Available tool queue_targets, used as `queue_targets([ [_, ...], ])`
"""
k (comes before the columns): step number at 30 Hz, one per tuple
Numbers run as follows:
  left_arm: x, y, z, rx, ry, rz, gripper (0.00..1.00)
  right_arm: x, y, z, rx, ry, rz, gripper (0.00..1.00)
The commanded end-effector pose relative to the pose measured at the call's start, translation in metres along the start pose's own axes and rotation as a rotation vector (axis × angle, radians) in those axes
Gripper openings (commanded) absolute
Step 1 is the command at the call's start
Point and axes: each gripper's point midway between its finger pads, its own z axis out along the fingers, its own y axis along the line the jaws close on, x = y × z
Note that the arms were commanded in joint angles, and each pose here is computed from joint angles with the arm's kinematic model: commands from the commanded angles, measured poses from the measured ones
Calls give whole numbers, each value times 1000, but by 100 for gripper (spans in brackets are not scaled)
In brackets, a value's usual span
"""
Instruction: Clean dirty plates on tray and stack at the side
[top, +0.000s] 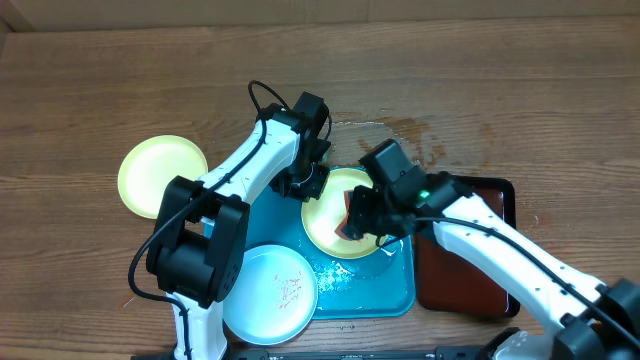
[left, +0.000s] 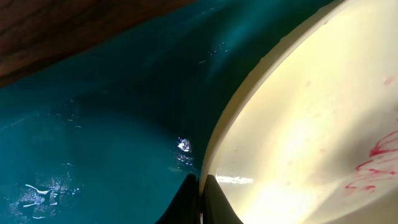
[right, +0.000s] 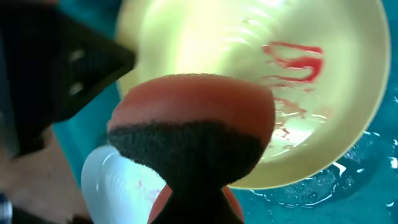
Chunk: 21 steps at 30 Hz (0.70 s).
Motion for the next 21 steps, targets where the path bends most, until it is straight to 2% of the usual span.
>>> queue_targets([
  [1, 3, -4, 7, 21, 24, 8, 4, -7, -13, 17, 67, -21, 195, 4],
  [13, 5, -5, 7, 28, 31, 7, 4, -19, -32, 71, 148, -25, 242, 4],
  [21, 6, -5, 7, 27, 35, 7, 4, -11, -83, 61, 368, -15, 251, 4],
])
